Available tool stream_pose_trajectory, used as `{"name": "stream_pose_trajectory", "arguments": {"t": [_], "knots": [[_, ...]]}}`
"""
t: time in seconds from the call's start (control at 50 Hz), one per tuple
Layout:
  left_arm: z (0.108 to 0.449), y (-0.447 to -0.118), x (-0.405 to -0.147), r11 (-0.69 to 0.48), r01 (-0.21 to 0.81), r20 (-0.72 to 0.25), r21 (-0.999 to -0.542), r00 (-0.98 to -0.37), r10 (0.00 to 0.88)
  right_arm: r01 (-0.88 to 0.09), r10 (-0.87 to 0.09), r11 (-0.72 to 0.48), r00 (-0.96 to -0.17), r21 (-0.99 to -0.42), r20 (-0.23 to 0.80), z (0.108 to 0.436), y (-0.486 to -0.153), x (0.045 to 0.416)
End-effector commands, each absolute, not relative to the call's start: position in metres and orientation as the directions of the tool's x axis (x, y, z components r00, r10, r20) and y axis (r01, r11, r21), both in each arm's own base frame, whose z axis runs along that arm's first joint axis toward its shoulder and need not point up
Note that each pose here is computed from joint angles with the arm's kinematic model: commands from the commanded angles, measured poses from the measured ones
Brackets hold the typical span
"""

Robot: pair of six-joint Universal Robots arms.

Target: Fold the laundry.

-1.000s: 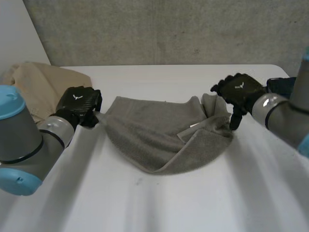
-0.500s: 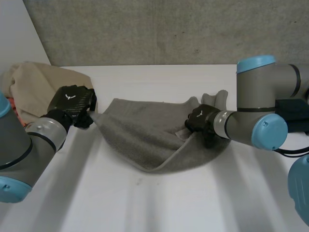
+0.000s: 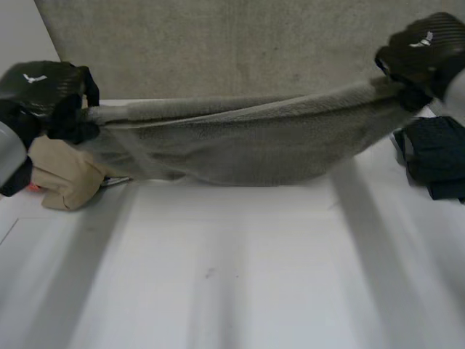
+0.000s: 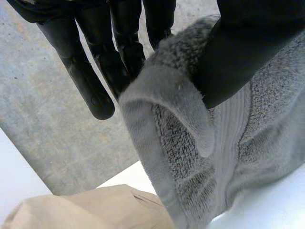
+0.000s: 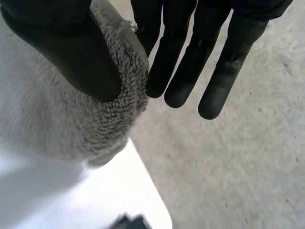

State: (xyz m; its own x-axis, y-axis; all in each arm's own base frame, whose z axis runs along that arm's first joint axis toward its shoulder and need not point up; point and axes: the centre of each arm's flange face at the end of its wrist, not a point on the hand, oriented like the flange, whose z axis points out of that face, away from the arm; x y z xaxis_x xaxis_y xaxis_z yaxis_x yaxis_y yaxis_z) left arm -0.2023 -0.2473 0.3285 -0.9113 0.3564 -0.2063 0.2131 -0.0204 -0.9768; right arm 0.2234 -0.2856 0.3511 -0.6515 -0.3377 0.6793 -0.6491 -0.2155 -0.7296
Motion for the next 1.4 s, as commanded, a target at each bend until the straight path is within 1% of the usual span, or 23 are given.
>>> {"name": "stream_pose_trajectory", "arguments": {"t": [0.02,0.16,0.22,0.26,0.3,0.36,0.38,0.44,0.46,0.5,0.52,0.54,0.56,0.6,0.68,0.8,0.88,0.94,0.96,1.02,1.1,1.22,1.4], "knots": [[0.329,-0.228,-0.2,0.118,0.259,-0.195,-0.959,-0.899,0.391,-0.78,-0.443,-0.146,-0.498,-0.608,0.745,0.33,-0.243,0.205],[0.263,-0.251,-0.21,0.326,0.404,-0.239,-0.855,-0.864,0.443,-0.79,-0.525,-0.085,-0.483,-0.607,0.701,0.282,-0.257,0.212],[0.245,-0.268,-0.215,0.342,0.438,-0.268,-0.831,-0.855,0.445,-0.795,-0.535,-0.071,-0.479,-0.602,0.696,0.264,-0.271,0.217],[0.237,-0.291,-0.22,0.315,0.45,-0.298,-0.835,-0.853,0.429,-0.799,-0.532,-0.077,-0.473,-0.597,0.702,0.251,-0.285,0.227],[0.239,-0.307,-0.224,0.274,0.443,-0.312,-0.854,-0.856,0.411,-0.799,-0.506,-0.078,-0.483,-0.596,0.714,0.245,-0.299,0.234],[0.262,-0.341,-0.233,0.112,0.395,-0.329,-0.912,-0.866,0.377,-0.773,-0.391,-0.11,-0.545,-0.625,0.742,0.252,-0.328,0.251],[0.285,-0.361,-0.236,-0.019,0.354,-0.339,-0.935,-0.877,0.34,-0.738,-0.3,-0.145,-0.602,-0.659,0.74,0.266,-0.344,0.258],[0.323,-0.381,-0.237,-0.203,0.287,-0.336,-0.936,-0.899,0.279,-0.638,-0.145,-0.244,-0.721,-0.731,0.678,0.301,-0.367,0.264],[0.348,-0.391,-0.235,-0.324,0.232,-0.315,-0.917,-0.921,0.231,-0.549,-0.06,-0.333,-0.799,-0.766,0.599,0.327,-0.377,0.265],[0.371,-0.398,-0.232,-0.427,0.165,-0.27,-0.889,-0.942,0.199,-0.445,-0.009,-0.431,-0.868,-0.785,0.496,0.349,-0.384,0.265],[0.381,-0.401,-0.23,-0.471,0.129,-0.242,-0.873,-0.952,0.188,-0.396,0.007,-0.482,-0.894,-0.782,0.448,0.36,-0.385,0.264],[0.397,-0.404,-0.225,-0.539,0.055,-0.179,-0.84,-0.967,0.181,-0.297,0.021,-0.591,-0.935,-0.75,0.354,0.383,-0.385,0.262],[0.403,-0.405,-0.223,-0.564,0.024,-0.152,-0.825,-0.971,0.182,-0.25,0.021,-0.642,-0.951,-0.725,0.31,0.391,-0.385,0.261],[0.406,-0.406,-0.218,-0.573,-0.036,-0.097,-0.819,-0.975,0.2,-0.179,0.015,-0.735,-0.969,-0.654,0.248,0.407,-0.381,0.26],[0.39,-0.407,-0.219,-0.518,-0.039,-0.09,-0.854,-0.971,0.221,-0.18,-0.007,-0.759,-0.959,-0.626,0.284,0.402,-0.377,0.265],[0.347,-0.403,-0.219,-0.376,0.004,-0.098,-0.926,-0.968,0.231,-0.214,-0.09,-0.666,-0.928,-0.715,0.361,0.36,-0.38,0.269],[0.299,-0.393,-0.225,-0.241,0.051,-0.116,-0.969,-0.958,0.262,-0.281,-0.165,-0.498,-0.898,-0.82,0.408,0.303,-0.383,0.265],[0.272,-0.384,-0.231,-0.172,0.093,-0.141,-0.981,-0.948,0.287,-0.325,-0.209,-0.386,-0.881,-0.863,0.425,0.268,-0.382,0.26],[0.253,-0.378,-0.234,-0.122,0.129,-0.16,-0.984,-0.939,0.304,-0.357,-0.239,-0.314,-0.867,-0.88,0.437,0.244,-0.38,0.257],[0.224,-0.367,-0.237,-0.055,0.188,-0.195,-0.981,-0.923,0.333,-0.419,-0.29,-0.208,-0.837,-0.884,0.465,0.207,-0.375,0.254],[0.178,-0.345,-0.241,0.048,0.308,-0.267,-0.95,-0.883,0.385,-0.552,-0.368,-0.06,-0.762,-0.831,0.533,0.152,-0.364,0.244],[0.159,-0.328,-0.237,0.095,0.387,-0.318,-0.917,-0.854,0.412,-0.594,-0.422,0.018,-0.734,-0.804,0.533,0.127,-0.354,0.235],[0.177,-0.322,-0.233,0.063,0.363,-0.312,-0.929,-0.865,0.393,-0.478,-0.404,0.047,-0.812,-0.877,0.421,0.154,-0.361,0.217]]}}
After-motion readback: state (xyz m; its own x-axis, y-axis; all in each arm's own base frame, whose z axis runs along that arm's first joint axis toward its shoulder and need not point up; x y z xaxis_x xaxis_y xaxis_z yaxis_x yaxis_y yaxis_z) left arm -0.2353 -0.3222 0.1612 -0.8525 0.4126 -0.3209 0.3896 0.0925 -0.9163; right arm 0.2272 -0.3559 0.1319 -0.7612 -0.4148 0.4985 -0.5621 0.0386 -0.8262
